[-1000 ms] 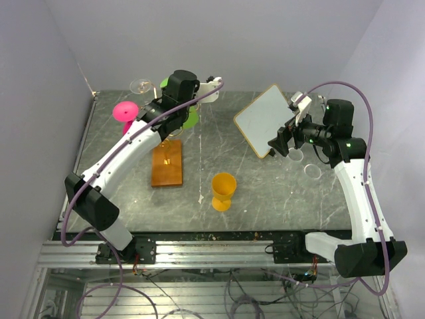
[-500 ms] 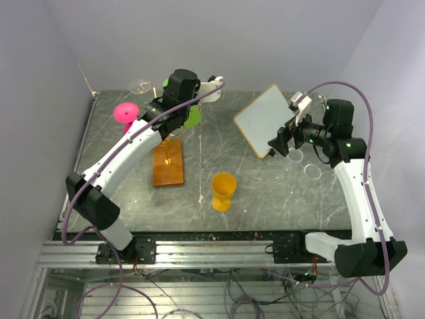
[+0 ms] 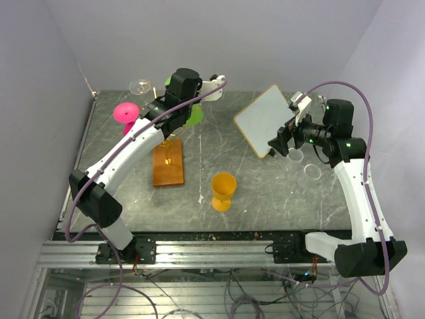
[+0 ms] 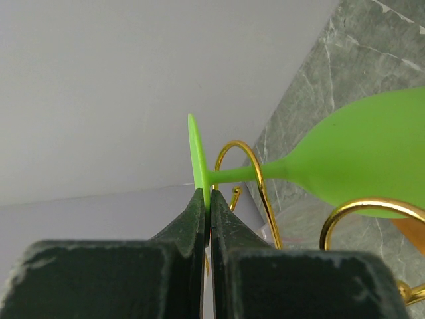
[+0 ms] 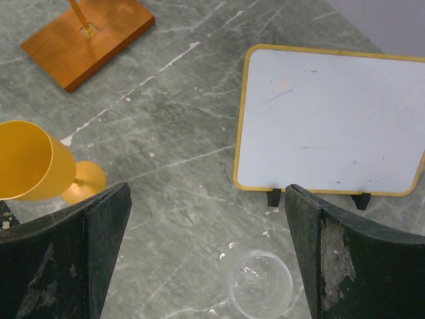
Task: Place the wine glass upside down on the wine glass rack
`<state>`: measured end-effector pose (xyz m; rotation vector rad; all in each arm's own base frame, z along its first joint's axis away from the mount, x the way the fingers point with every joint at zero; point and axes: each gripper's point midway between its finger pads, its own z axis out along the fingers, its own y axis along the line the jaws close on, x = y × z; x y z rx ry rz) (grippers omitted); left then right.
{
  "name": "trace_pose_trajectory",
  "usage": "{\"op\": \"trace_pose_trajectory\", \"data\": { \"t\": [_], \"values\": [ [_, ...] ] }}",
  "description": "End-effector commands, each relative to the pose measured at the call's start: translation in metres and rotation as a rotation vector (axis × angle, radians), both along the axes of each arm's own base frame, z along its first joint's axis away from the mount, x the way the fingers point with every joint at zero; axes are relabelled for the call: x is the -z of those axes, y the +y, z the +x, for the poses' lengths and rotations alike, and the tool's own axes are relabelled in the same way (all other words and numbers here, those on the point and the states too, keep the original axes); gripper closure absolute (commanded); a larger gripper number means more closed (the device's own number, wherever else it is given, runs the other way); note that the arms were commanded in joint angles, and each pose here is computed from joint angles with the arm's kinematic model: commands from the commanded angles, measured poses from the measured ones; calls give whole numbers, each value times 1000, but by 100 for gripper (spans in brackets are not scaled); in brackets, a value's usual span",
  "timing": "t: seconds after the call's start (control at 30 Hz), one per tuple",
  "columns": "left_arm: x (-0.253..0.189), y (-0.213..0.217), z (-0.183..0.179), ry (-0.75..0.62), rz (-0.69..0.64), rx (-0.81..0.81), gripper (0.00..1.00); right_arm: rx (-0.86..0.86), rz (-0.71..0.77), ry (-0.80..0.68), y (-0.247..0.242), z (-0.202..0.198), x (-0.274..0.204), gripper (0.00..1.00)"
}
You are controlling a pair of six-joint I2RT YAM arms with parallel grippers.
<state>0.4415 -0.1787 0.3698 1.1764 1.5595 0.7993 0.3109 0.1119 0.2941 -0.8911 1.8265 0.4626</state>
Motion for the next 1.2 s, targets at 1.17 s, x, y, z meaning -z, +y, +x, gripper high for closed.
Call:
{"op": "trace_pose_trajectory", "data": {
  "t": [1.17],
  "values": [
    [-5,21,5,-46,-15,-116,90,3,7,-32,-1,5,-10,0]
  ]
}}
